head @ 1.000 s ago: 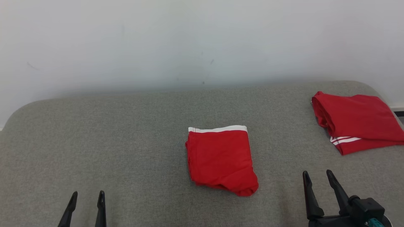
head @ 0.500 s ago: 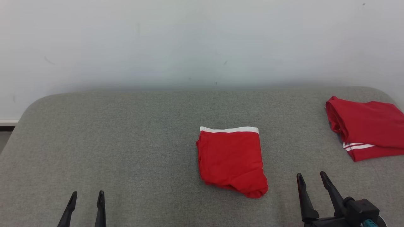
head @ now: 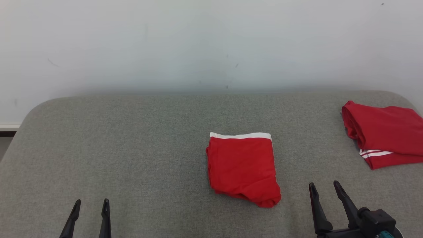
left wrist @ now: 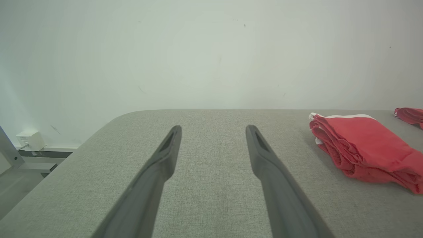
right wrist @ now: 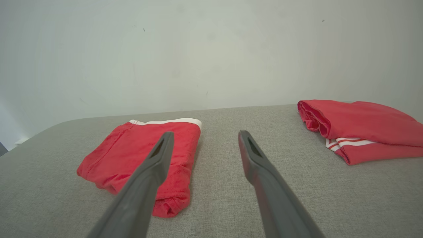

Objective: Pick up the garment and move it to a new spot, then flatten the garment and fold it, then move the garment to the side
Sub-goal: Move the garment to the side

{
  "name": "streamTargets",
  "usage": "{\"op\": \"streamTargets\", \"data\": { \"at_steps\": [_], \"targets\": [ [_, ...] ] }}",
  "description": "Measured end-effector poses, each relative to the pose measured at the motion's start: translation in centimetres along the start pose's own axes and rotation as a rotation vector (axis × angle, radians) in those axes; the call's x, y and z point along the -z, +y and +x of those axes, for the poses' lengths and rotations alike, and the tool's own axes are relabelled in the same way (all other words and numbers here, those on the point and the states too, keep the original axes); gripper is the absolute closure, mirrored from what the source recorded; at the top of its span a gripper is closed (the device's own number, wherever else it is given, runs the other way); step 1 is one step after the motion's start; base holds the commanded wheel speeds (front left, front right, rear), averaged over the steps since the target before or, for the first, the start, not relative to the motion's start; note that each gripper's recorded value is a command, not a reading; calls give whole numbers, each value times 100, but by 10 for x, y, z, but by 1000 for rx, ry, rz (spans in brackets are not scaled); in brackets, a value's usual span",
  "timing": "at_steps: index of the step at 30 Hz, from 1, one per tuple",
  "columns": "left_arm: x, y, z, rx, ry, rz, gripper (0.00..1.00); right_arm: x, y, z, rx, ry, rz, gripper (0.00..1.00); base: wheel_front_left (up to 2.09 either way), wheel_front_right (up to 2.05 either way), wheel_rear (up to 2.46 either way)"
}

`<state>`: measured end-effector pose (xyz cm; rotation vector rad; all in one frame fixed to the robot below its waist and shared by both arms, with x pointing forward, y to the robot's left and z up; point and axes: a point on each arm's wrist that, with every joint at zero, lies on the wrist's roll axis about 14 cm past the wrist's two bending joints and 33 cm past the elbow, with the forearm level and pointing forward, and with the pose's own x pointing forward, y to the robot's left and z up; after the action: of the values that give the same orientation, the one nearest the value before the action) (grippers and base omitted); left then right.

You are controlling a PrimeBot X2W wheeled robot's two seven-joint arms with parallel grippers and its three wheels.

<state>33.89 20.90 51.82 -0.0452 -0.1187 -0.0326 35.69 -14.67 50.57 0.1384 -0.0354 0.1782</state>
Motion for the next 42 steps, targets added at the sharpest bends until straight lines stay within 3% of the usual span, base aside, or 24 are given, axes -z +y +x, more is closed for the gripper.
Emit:
{"op": "streamTargets", "data": {
  "at_steps": [18, 28, 42],
  "targets": [
    [0, -1, -2, -2, 1, -10, 0, 9, 2, 5, -14, 30, 6, 0, 0, 0, 0],
    [5, 7, -9, -37, 17, -22, 0, 11, 21, 63, -122, 124, -59, 0, 0, 0, 0],
    [13, 16, -2, -80, 44, -32, 0, 73, 24, 117, -142, 377, -84, 0, 0, 0, 0]
  ]
}}
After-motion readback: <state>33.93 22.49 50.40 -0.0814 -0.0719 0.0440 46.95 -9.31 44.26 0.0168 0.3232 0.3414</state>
